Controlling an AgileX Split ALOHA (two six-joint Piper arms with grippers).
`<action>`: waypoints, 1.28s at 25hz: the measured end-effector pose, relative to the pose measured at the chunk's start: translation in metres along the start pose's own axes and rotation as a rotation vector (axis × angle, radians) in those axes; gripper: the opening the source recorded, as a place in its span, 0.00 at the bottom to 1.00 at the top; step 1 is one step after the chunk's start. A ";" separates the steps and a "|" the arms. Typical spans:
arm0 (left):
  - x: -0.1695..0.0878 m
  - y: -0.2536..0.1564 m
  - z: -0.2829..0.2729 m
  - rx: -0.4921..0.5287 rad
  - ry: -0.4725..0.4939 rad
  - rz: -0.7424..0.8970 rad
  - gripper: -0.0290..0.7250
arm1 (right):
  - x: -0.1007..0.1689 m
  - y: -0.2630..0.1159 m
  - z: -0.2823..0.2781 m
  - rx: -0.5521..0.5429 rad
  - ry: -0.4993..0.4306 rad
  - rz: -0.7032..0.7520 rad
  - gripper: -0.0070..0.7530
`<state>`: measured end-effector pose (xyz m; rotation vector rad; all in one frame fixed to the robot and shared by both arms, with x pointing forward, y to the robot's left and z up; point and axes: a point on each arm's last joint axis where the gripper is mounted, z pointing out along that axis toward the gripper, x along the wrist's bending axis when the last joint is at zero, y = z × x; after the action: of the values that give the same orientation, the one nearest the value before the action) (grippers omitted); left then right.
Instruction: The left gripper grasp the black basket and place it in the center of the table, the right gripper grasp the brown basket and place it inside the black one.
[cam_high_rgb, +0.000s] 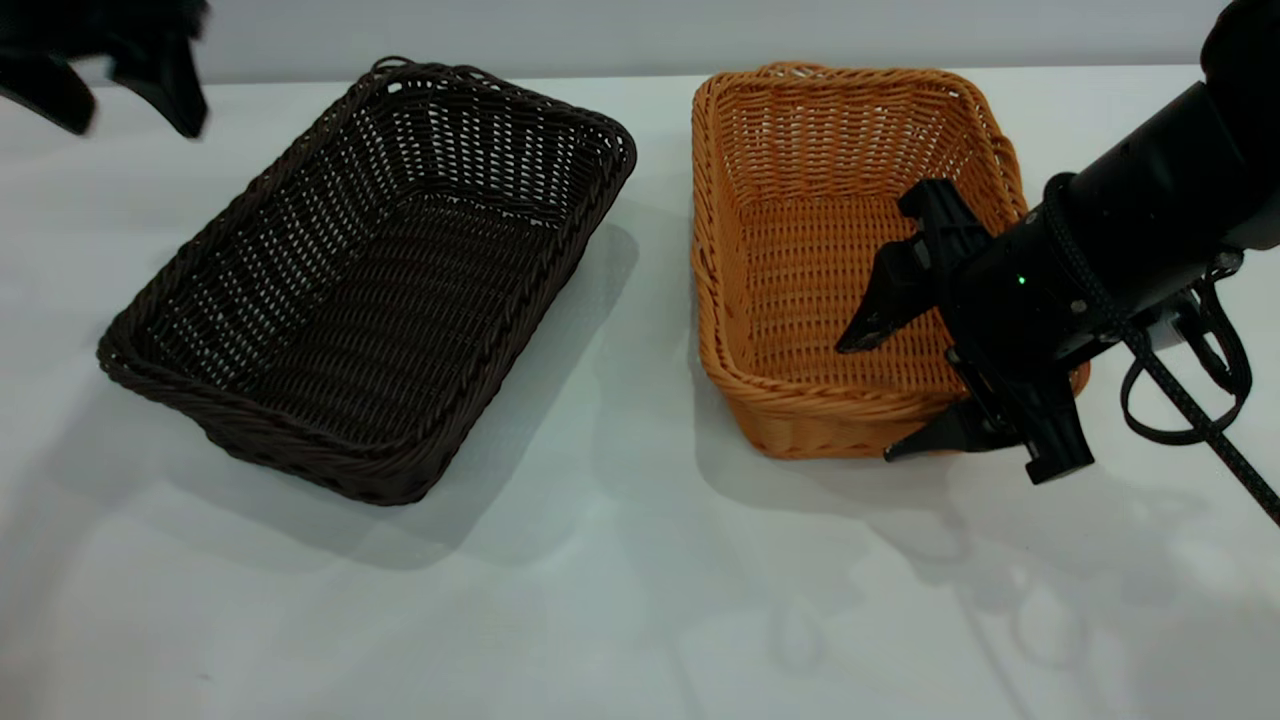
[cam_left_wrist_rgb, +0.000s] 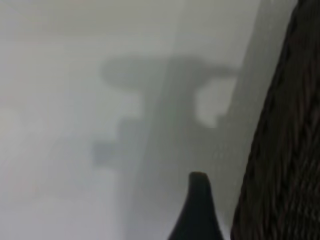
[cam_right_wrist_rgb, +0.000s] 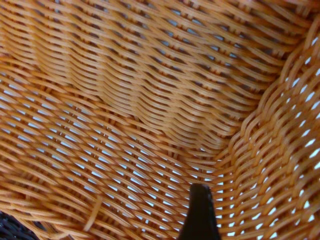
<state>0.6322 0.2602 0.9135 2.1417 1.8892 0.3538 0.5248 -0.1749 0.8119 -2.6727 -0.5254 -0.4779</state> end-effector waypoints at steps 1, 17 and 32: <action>-0.004 0.002 0.010 0.014 -0.008 0.020 0.76 | 0.000 0.000 0.000 0.000 0.000 -0.009 0.67; -0.027 -0.017 0.105 0.171 -0.053 0.107 0.52 | -0.006 0.004 0.008 -0.014 -0.032 -0.025 0.48; -0.026 -0.011 0.104 0.145 -0.043 0.212 0.15 | 0.025 0.030 -0.009 0.007 0.100 -0.013 0.09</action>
<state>0.6551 0.2323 0.8123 2.4325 1.7171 0.2149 0.5574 -0.1972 0.8209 -2.6235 -0.5148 -0.6090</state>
